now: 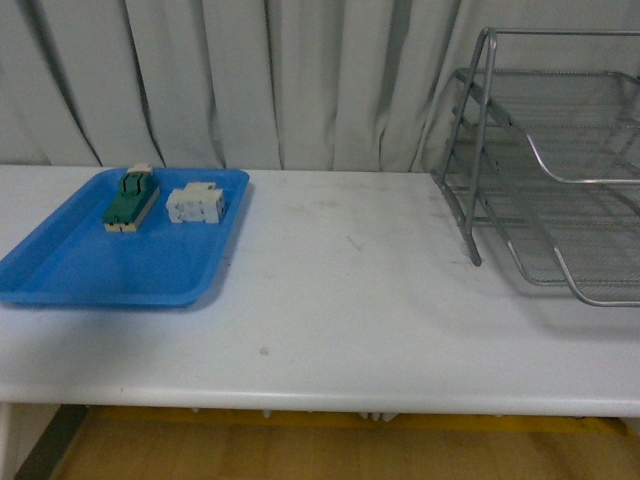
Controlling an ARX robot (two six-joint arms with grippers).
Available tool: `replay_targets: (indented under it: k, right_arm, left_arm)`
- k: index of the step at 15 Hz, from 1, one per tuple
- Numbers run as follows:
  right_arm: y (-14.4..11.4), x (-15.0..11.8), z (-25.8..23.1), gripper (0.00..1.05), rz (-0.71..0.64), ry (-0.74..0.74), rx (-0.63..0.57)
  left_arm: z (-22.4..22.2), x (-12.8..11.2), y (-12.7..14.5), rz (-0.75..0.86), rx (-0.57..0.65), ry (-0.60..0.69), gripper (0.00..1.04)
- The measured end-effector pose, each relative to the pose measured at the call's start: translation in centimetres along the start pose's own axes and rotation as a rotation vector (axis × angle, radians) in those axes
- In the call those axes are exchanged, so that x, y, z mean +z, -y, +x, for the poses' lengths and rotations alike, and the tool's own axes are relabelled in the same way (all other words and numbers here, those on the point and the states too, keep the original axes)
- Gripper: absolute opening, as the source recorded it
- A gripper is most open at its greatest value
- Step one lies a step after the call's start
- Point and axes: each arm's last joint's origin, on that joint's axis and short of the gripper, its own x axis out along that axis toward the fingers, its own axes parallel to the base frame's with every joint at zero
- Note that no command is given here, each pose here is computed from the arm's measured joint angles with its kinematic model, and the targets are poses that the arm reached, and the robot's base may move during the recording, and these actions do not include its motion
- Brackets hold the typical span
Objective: Place button on rack with both arms
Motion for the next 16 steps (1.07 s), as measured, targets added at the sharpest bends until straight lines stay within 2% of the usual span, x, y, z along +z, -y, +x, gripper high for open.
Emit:
replay_targets:
  k: [16]
  right_arm:
    - [0.0,-0.02,0.0,0.98,0.0,-0.002,0.0]
  left_arm:
    - [0.46,-0.68,0.36,-0.005,-0.018,-0.023,0.36]
